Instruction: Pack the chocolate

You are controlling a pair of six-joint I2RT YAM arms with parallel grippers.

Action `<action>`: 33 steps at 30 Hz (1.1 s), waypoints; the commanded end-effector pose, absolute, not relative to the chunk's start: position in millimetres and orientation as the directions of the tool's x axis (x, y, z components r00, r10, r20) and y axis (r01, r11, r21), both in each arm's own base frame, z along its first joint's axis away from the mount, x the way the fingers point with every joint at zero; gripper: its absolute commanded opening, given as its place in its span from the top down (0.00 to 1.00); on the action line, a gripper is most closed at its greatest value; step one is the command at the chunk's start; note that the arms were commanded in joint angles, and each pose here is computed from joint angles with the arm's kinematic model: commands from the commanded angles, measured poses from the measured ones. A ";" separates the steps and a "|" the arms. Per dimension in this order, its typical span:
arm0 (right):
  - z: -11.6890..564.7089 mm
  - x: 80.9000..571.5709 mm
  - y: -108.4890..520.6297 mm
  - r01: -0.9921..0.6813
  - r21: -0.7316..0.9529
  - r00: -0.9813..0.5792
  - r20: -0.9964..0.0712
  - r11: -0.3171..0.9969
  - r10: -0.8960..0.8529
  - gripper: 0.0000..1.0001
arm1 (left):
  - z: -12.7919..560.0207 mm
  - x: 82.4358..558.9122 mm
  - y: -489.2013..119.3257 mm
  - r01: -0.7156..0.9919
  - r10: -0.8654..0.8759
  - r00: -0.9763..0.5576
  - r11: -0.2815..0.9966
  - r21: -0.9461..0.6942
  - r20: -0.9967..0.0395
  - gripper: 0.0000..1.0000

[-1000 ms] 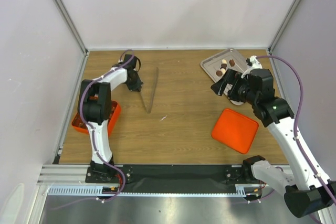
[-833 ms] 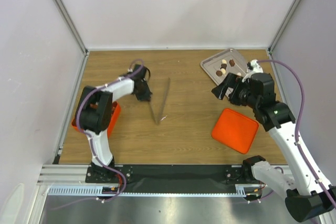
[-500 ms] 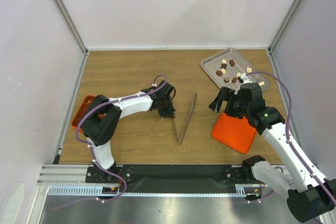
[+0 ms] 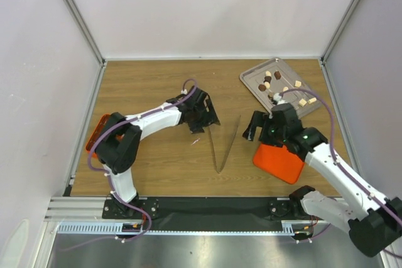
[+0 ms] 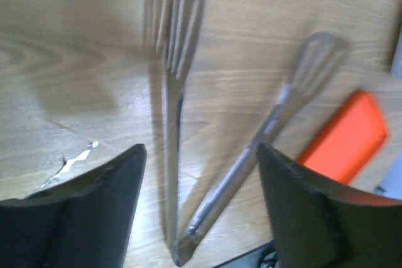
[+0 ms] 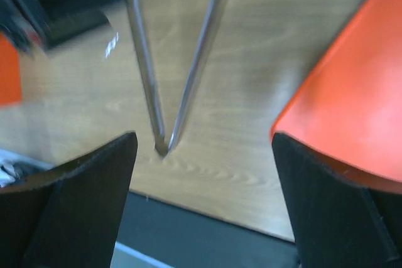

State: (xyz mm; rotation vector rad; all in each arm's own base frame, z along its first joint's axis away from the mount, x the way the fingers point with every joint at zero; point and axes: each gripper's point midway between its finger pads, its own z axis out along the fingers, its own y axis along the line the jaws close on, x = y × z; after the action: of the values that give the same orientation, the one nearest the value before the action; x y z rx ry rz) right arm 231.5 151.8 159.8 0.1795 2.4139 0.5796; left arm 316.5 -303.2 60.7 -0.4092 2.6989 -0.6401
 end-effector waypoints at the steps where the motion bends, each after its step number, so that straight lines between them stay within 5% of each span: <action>1: 148.9 226.7 186.8 -0.035 0.453 -0.795 -0.552 0.891 0.249 0.04 | 147.3 345.0 -291.2 -0.089 -0.377 -0.851 0.789 -0.607 -0.365 0.10; 3: 133.9 230.1 199.5 -0.013 0.403 -0.793 -0.561 0.915 0.236 0.00 | 177.2 360.1 -259.4 -0.075 -0.424 -0.806 0.765 -0.640 -0.413 0.00; 8: 102.4 233.6 234.6 0.043 0.345 -0.791 -0.562 0.937 0.243 0.00 | 245.4 355.2 -181.0 -0.012 -0.452 -0.660 0.805 -0.594 -0.600 0.00; 12: 86.3 242.3 254.0 0.039 0.317 -0.773 -0.591 0.948 0.230 0.00 | 249.1 327.4 -160.0 0.017 -0.435 -0.624 0.823 -0.568 -0.649 0.00; 33: 32.8 252.9 280.7 0.011 0.212 -0.780 -0.610 0.977 0.141 0.00 | 186.5 291.4 -146.0 0.003 -0.427 -0.644 0.828 -0.561 -0.635 0.00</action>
State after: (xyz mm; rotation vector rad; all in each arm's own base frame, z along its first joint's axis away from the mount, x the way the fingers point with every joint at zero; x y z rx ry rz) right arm 239.0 270.2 27.3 0.0950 2.5090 0.2582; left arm 288.7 -145.8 177.8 -0.3522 2.2404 -0.6625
